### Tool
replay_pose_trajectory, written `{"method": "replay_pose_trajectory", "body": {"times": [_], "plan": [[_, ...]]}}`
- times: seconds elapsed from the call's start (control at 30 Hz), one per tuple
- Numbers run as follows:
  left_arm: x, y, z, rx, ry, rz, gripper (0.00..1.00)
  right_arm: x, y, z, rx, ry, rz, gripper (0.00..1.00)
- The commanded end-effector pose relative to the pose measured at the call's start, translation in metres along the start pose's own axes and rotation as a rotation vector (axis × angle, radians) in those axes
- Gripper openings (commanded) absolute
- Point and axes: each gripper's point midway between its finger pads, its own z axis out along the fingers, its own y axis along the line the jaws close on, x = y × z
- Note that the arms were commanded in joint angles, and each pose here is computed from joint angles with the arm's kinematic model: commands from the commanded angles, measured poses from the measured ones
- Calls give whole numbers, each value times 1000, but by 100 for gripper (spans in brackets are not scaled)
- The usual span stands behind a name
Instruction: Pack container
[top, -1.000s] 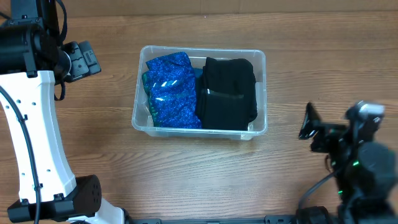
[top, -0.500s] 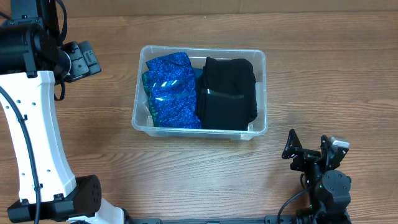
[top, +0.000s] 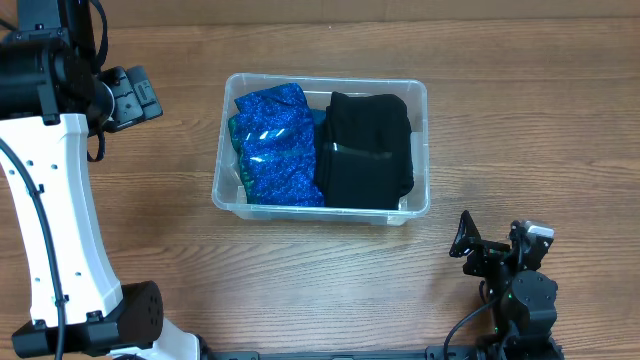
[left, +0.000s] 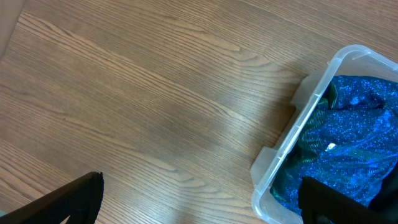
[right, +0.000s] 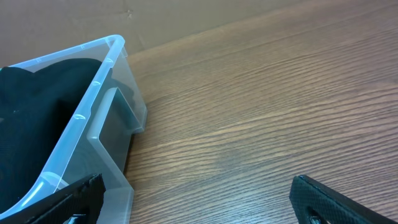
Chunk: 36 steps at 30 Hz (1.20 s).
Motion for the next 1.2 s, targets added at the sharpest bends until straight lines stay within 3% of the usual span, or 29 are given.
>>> {"method": "replay_pose_trajectory", "body": {"times": [0.0, 0.27, 0.43, 0.5, 0.67, 1.03, 1.17], "plan": [[0, 1, 1, -10, 1, -12, 100, -1, -1, 0, 1, -12, 7, 100], [0, 2, 0, -9, -2, -13, 100, -1, -1, 0, 1, -12, 7, 100], [22, -4, -42, 46, -91, 30, 100, -1, -1, 0, 1, -12, 7, 100], [26, -6, -53, 64, -168, 54, 100, -1, -1, 0, 1, -12, 7, 100], [27, -47, -62, 350, -443, 149, 100, -1, -1, 0, 1, -12, 7, 100], [168, -33, 58, 492, -560, 155, 100, -1, -1, 0, 1, -12, 7, 100], [199, -28, 85, 523, -603, 145, 100, -1, -1, 0, 1, -12, 7, 100]]}}
